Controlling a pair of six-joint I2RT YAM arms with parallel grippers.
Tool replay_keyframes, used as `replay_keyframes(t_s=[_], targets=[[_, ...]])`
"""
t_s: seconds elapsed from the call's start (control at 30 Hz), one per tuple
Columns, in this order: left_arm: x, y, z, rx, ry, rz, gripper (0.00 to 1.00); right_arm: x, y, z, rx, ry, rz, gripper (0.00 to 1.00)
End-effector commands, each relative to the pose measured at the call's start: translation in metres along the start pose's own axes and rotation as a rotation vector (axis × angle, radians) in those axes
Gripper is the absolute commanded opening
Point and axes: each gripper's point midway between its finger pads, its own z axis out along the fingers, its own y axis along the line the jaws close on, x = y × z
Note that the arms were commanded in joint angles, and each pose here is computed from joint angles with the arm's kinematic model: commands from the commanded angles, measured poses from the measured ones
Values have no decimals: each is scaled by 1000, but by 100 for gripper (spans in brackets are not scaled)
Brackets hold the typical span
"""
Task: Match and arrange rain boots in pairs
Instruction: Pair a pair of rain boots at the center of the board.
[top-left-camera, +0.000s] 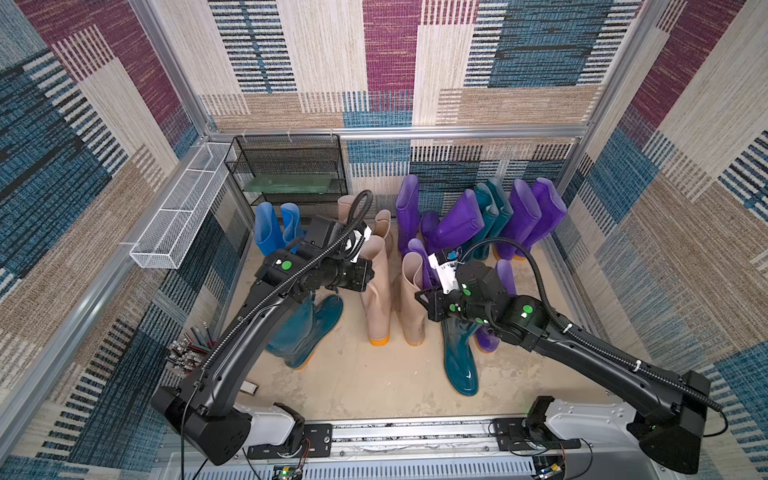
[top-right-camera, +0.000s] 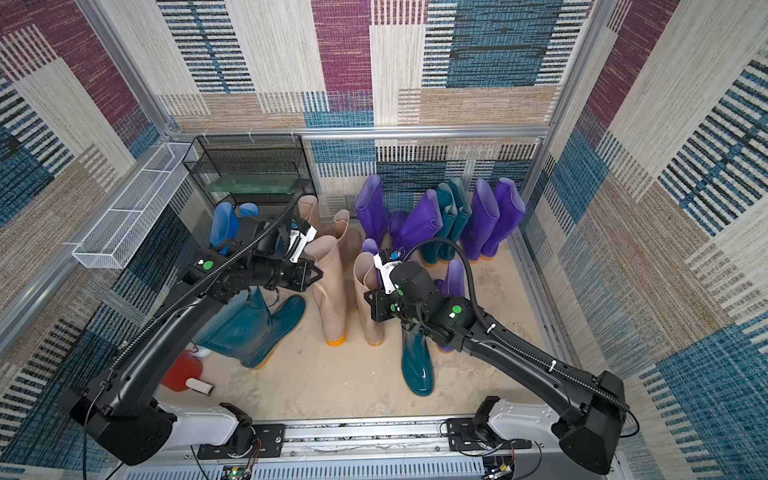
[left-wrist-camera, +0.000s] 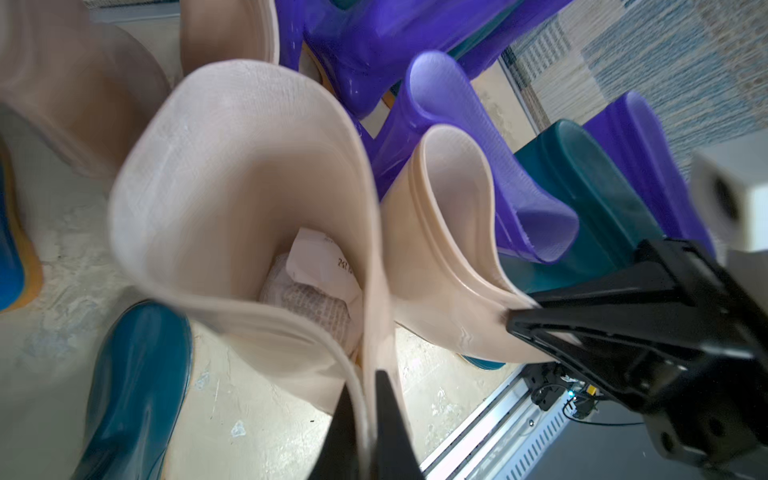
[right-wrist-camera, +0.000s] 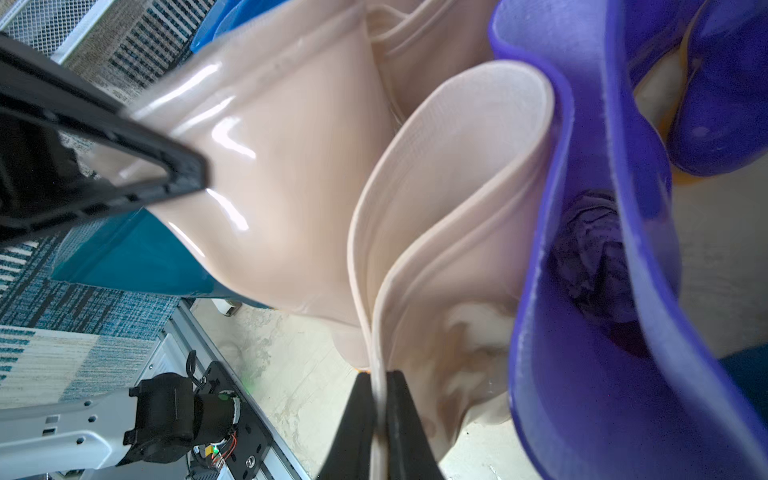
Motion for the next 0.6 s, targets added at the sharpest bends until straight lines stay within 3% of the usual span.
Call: replay_keyframes(t_s=[0.0,0.13,0.3,0.57], targets=[[-13,8,4,-60,-104,48,0,-3,17,-2,-68,-20,28,0],[2,16,0,-125,-121,19,0,4,18,-5,-65,-5,40,0],[19,11,-6,-98,-122,14,0,1,17,-19,-56,-16,41,0],[45,2,-15,-59,-120,1,0,30,1,-25,-26,61,45,0]])
